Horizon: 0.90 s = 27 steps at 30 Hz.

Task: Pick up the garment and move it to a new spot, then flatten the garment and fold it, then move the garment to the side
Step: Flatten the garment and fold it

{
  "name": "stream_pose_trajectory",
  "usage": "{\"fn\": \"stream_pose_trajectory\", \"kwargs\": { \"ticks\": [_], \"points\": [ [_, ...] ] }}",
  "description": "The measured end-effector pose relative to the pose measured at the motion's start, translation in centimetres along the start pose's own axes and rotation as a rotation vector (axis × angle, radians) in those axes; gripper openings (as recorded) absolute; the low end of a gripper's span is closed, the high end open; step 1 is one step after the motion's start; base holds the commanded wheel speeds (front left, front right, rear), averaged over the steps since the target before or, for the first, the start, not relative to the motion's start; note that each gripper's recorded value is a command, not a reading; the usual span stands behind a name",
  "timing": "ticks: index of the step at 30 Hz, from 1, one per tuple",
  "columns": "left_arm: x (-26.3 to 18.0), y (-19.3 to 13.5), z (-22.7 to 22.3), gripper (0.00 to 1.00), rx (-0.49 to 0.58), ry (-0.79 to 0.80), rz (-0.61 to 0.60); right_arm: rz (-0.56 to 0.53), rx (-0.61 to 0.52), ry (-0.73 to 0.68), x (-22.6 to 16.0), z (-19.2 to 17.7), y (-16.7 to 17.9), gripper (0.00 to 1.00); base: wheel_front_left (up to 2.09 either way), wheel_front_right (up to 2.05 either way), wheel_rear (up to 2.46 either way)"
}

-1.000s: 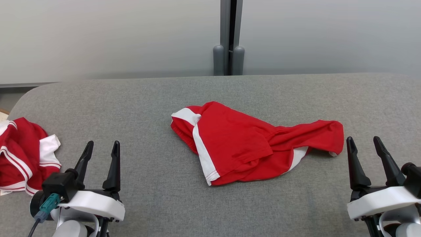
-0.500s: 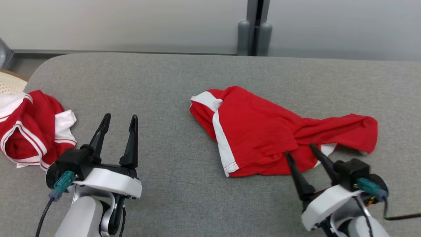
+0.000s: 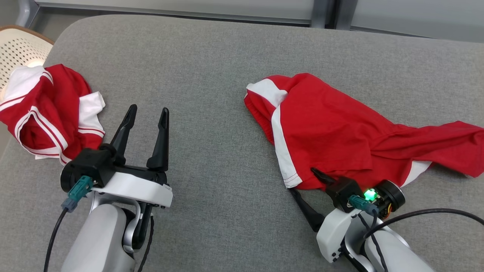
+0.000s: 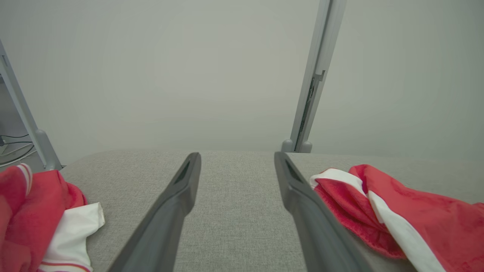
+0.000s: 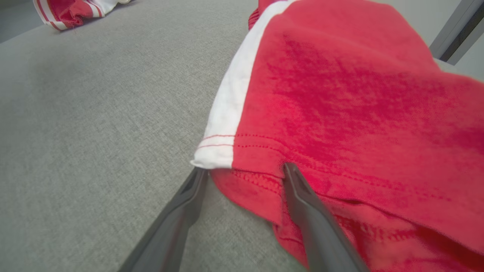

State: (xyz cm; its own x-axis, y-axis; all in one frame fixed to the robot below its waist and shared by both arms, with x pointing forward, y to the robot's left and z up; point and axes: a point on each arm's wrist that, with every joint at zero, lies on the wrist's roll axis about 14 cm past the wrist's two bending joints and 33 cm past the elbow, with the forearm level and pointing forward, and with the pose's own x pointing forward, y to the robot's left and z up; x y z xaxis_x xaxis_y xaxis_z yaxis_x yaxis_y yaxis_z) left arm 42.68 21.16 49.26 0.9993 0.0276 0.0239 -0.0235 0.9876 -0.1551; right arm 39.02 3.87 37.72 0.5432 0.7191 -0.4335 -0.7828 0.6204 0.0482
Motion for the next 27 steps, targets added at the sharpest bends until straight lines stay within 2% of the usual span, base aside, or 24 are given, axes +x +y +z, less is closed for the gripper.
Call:
{"fn": "stream_pose_trajectory", "kwargs": {
  "ticks": [1,2,3,4,10,17,22,27],
  "points": [
    [0.1,0.0,0.0,1.0,-0.001,-0.001,-0.001,0.001,0.0,0.002,0.2,0.0,0.0,1.0,0.0,0.0,0.0],
    [0.2,0.0,0.0,1.0,-0.002,-0.003,-0.001,0.0,-0.008,0.005,0.3,-0.1,-0.1,0.49,0.0,0.0,0.0],
    [0.2,0.0,0.1,1.0,-0.001,-0.004,0.0,-0.003,-0.008,0.003,0.4,0.0,-0.2,0.44,0.0,0.0,0.0],
    [0.3,-0.1,0.0,1.0,0.0,-0.006,0.0,-0.009,-0.001,-0.002,0.5,0.1,-0.4,0.0,0.0,0.0,0.0],
    [0.7,-0.4,0.0,1.0,-0.002,-0.012,-0.008,-0.058,0.055,-0.122,0.3,2.7,-1.7,0.0,0.0,0.0,0.0],
    [1.4,-1.3,0.0,1.0,-0.006,-0.017,-0.032,-0.179,0.106,-0.279,-2.0,6.5,-5.7,0.0,0.0,0.0,0.0],
    [1.7,-1.9,-0.2,1.0,-0.012,-0.017,-0.049,-0.273,0.165,-0.315,-3.7,6.8,-8.6,0.0,0.0,0.0,0.0],
    [1.9,-2.3,-0.7,1.0,-0.013,-0.006,-0.062,-0.406,0.255,-0.309,-5.7,5.1,-12.5,0.0,0.0,0.0,0.0]
  ]
}}
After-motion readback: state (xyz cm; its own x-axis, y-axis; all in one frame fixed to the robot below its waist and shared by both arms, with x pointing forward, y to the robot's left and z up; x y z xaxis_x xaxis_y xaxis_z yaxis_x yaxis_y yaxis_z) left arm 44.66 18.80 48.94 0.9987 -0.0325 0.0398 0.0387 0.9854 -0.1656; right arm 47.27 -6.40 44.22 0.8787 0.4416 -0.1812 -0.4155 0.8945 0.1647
